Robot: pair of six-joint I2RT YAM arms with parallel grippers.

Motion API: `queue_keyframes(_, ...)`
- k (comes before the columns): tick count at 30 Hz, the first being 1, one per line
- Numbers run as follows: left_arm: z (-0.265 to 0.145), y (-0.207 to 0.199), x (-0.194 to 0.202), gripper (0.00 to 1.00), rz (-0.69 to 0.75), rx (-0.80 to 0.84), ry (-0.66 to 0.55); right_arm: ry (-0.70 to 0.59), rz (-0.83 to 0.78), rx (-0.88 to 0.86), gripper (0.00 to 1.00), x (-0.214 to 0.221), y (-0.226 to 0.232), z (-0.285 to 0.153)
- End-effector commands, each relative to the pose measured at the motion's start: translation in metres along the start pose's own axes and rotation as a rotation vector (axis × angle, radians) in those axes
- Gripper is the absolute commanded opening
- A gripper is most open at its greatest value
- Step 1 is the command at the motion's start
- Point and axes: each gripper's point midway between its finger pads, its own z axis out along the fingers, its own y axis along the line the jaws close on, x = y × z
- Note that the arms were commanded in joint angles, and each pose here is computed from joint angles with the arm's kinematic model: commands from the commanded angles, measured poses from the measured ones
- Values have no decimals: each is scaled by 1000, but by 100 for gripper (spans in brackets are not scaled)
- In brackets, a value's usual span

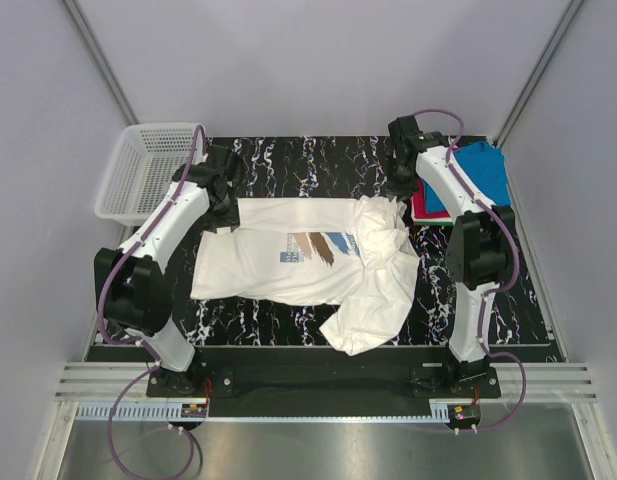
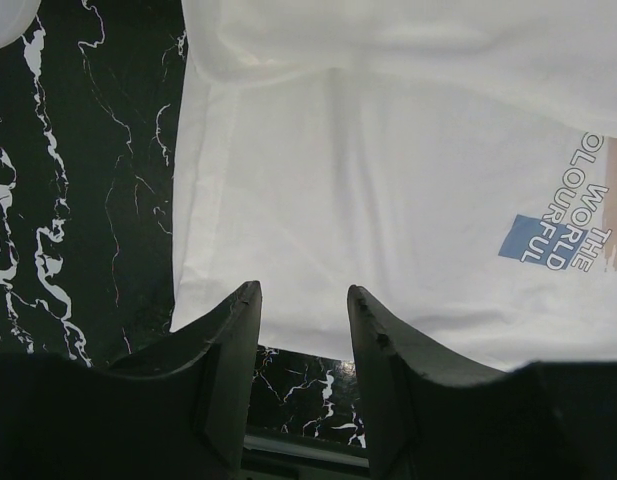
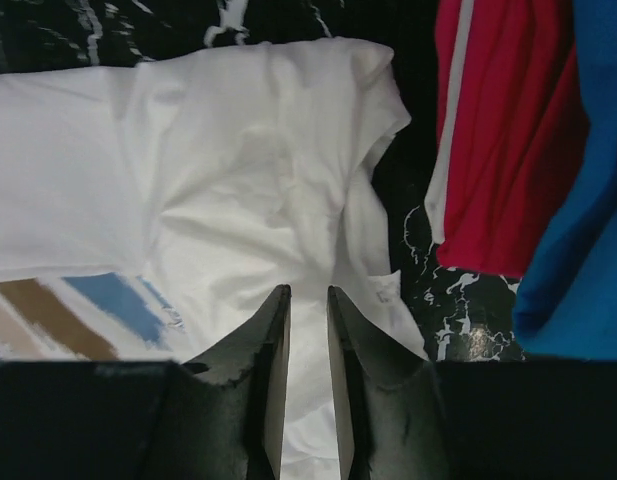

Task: Fold and stack the t-shirts
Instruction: Fold the tshirt

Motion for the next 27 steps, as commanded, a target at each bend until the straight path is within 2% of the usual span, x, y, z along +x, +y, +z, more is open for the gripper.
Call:
queue_keyframes(1, 1, -4, 1, 45, 6, 24, -20, 110, -14, 88, 28, 24, -24, 32)
queue_keyframes(4, 4, -4, 8, 44, 13, 29, 0, 137, -16, 88, 29, 34, -26, 32)
queue_keyframes(7, -4, -4, 2, 44, 2, 40, -29, 143, -16, 81, 32, 42, -28, 26)
queue_keyframes(9, -10, -3, -4, 44, -3, 40, -56, 140, -16, 85, 39, 45, -30, 25)
queue_keyframes(15, -15, -3, -1, 44, -10, 53, -56, 147, -11, 101, 42, 56, -36, 16)
queue_keyframes(16, -14, -3, 1, 44, -9, 54, -53, 142, -10, 101, 48, 57, -37, 13)
queue_keyframes(22, -4, -5, 11, 43, -8, 47, -12, 152, -10, 112, 49, 64, -43, 11)
queue_keyframes(27, -7, -8, 6, 43, -8, 54, -23, 184, -11, 105, 51, 70, -42, 22)
